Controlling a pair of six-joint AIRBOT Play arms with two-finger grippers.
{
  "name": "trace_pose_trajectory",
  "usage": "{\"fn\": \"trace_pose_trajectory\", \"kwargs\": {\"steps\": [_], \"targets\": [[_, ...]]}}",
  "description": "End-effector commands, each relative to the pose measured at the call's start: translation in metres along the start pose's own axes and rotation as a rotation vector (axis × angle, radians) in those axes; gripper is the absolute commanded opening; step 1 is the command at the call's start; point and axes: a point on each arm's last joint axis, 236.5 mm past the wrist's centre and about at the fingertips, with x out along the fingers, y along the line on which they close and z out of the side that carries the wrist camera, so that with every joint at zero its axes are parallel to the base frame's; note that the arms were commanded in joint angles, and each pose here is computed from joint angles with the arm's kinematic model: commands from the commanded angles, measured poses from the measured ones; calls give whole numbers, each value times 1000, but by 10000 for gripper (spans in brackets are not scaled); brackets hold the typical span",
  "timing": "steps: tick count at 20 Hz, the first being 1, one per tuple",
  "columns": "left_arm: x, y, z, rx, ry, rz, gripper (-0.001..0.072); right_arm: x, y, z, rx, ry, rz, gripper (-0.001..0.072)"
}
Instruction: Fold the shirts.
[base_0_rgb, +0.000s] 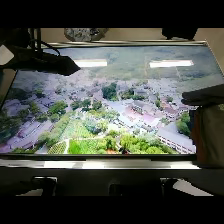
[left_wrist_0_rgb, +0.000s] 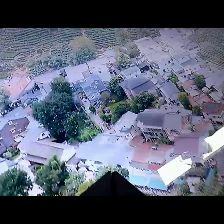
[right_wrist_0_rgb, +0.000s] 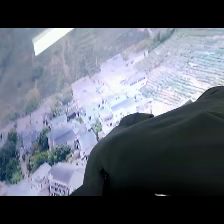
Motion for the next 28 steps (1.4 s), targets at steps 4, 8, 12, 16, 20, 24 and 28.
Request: {"fn": "trace_pose_trajectory", "kwargs": {"steps": [4,8,12,16,20,24,28], "targets": [[0,0,0,1,0,0,27,-24,-11,19,46,-94,23,49],[0,0,0,17,0,1,27,-49,-51,-24,95,45,-70,50],[0,0,0,24,0,0,27,-94,-112,-118,210,398,-321,49],[0,0,-1,24,3,0,27,-122,-153,-204,279,702,-529,50],[0,0,-1,23,3,-1,27,-91,-166,-269,352,797,-496,50],[-1,-1,0,15,2,-1,28,-81,-187,-300,333,832,-537,54],[-9,-4,5,25,-23,0,27,-89,-206,-183,47,529,-608,669]]}}
